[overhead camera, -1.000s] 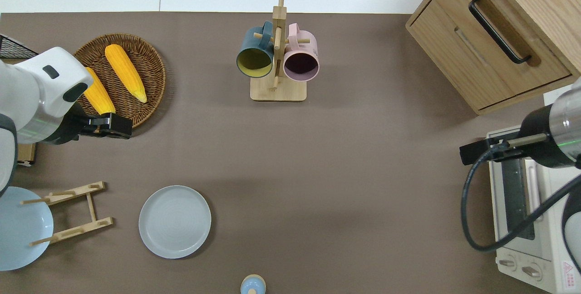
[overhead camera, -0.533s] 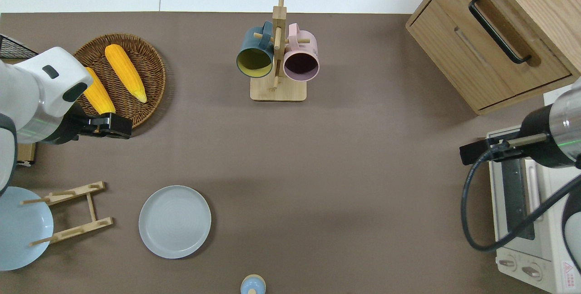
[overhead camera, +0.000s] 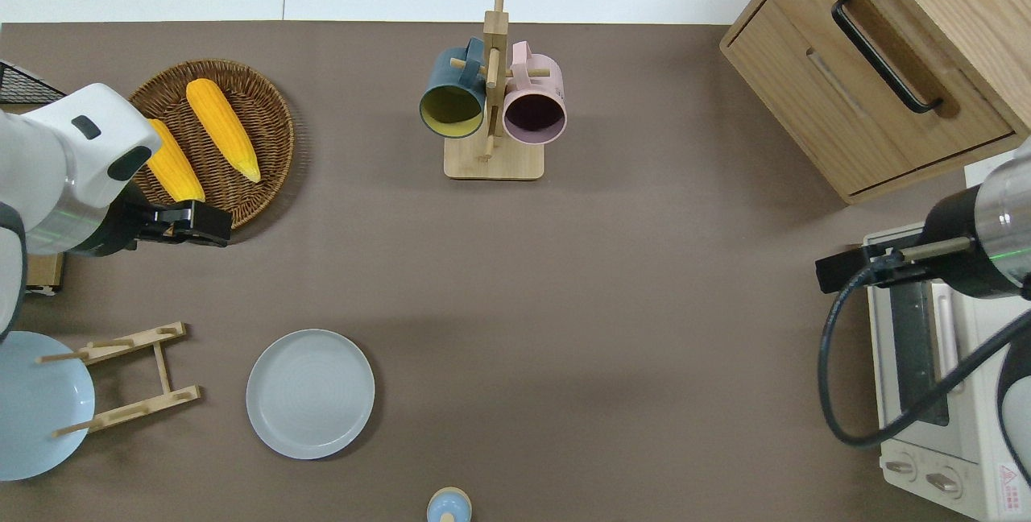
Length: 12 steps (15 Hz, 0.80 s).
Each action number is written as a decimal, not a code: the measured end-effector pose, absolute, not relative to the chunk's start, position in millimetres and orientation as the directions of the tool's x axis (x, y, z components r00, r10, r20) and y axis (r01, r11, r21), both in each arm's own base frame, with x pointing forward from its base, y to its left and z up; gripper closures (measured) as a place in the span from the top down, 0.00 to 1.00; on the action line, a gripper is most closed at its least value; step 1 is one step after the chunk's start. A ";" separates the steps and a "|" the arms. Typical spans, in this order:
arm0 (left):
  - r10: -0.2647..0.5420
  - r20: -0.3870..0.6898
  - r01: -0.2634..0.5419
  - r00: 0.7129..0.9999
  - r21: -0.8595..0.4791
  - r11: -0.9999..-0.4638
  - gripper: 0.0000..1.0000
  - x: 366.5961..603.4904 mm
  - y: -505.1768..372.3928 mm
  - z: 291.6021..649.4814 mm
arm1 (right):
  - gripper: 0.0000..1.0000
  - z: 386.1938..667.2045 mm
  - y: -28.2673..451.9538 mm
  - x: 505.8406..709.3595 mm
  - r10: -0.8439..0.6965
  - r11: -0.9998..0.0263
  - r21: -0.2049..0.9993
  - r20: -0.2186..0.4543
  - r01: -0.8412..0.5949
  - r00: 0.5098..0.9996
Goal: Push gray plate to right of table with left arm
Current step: 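Move the left gripper down toward the gray plate's near edge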
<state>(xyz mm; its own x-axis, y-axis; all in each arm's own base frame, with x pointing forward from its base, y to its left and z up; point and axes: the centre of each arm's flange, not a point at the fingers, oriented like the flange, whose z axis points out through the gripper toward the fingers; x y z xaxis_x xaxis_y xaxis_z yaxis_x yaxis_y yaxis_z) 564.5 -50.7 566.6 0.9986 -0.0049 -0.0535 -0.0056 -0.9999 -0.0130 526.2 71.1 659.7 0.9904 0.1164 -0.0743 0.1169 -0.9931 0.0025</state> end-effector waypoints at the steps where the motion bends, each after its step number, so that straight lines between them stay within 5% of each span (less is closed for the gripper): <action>1: -0.004 -0.059 -0.004 0.998 -0.015 -1.000 1.00 560.6 -50.0 563.8 | 0.99 659.7 71.1 526.2 0.116 -0.993 0.002 -0.074 0.117 0.990; 4: -0.005 -0.048 -0.006 0.999 -0.024 -1.000 1.00 539.4 -43.1 555.8 | 0.99 659.7 71.1 526.2 0.116 -0.993 0.002 -0.074 0.117 0.990; 12: 0.014 0.048 0.016 0.999 -0.043 -0.999 1.00 434.0 -13.1 505.3 | 0.99 659.7 71.1 526.2 0.116 -0.993 0.002 -0.074 0.117 0.990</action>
<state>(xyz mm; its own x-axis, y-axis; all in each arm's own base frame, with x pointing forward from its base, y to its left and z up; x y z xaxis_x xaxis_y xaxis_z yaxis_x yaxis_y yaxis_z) 434.0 -13.1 505.3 0.9988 0.0138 0.0479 0.0159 -0.9990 -0.0426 526.2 71.1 659.7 0.9904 0.1164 -0.0743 0.1169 -0.9931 0.0025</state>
